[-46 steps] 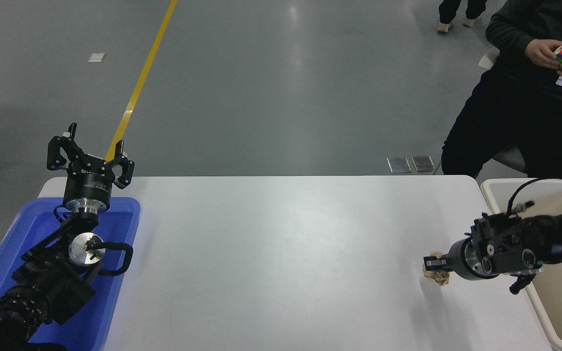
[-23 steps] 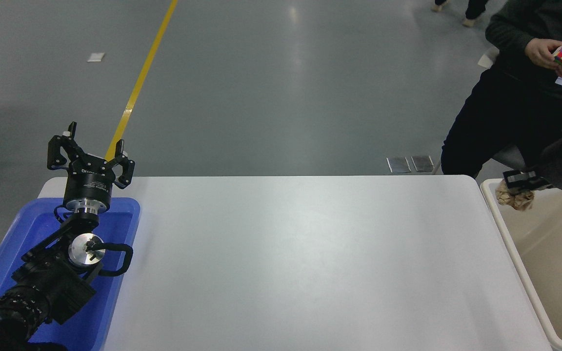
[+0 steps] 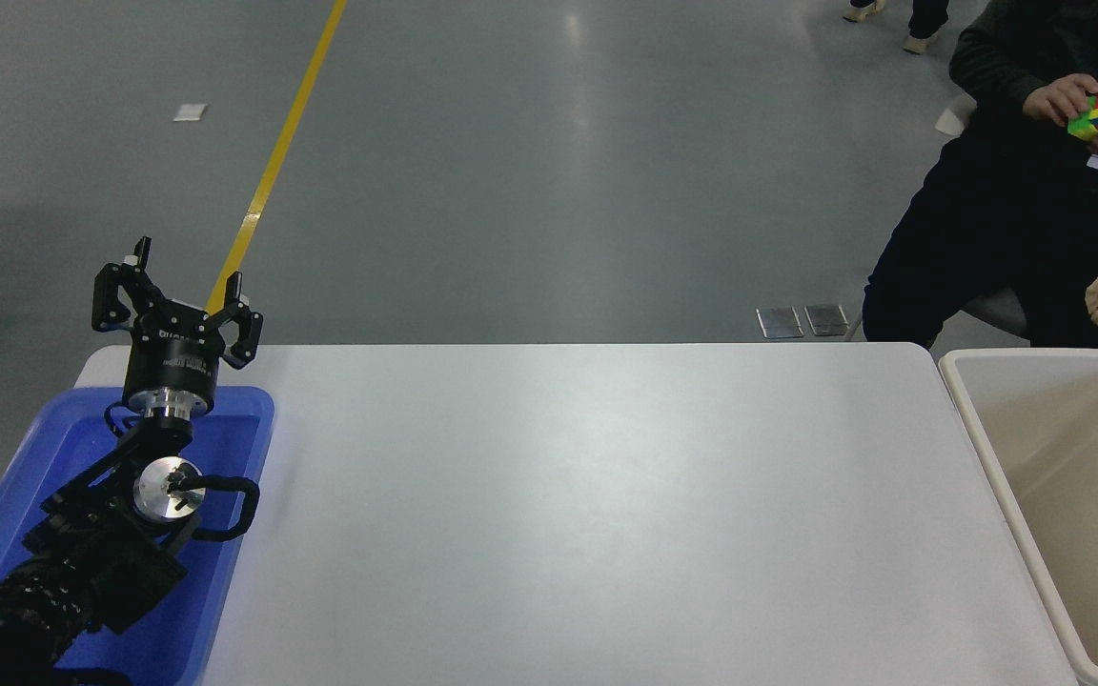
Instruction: Pick up paper ball place in dustbin
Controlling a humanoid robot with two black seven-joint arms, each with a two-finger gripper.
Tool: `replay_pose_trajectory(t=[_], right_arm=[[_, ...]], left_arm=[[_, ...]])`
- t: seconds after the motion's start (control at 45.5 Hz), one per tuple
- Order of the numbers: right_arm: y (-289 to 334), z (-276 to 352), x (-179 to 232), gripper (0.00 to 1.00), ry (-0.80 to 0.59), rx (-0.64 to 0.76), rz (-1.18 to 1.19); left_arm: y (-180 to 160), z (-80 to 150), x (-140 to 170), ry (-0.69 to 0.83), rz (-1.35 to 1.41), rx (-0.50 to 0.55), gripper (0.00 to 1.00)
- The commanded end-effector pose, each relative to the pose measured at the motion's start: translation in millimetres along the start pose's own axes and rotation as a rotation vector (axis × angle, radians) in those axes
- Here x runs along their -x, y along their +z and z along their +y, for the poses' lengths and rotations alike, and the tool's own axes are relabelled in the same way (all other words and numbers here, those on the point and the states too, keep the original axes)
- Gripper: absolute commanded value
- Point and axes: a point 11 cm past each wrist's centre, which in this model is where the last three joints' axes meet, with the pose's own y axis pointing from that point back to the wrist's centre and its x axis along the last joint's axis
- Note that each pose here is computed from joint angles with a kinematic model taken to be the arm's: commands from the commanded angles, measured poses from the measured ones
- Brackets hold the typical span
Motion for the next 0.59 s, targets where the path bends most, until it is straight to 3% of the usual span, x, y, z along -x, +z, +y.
replay_pose_trajectory(t=[0.0, 0.264, 0.571], right_arm=[[129.5, -2.1, 1.6, 0.0, 0.196, 0.127, -0.351], [193.9, -74.6, 61.3, 0.0, 0.405, 0.219, -0.683], [160.7, -189.5, 131.9, 0.0, 0.513, 0.244, -1.04]], left_arm=[[0.4, -0.1, -0.2, 0.0, -0.001, 0.001, 0.99], [-0.2, 0.0, 0.1, 0.001, 0.002, 0.001, 0.99], [-0.2, 0.0, 0.1, 0.001, 0.002, 0.001, 0.99]])
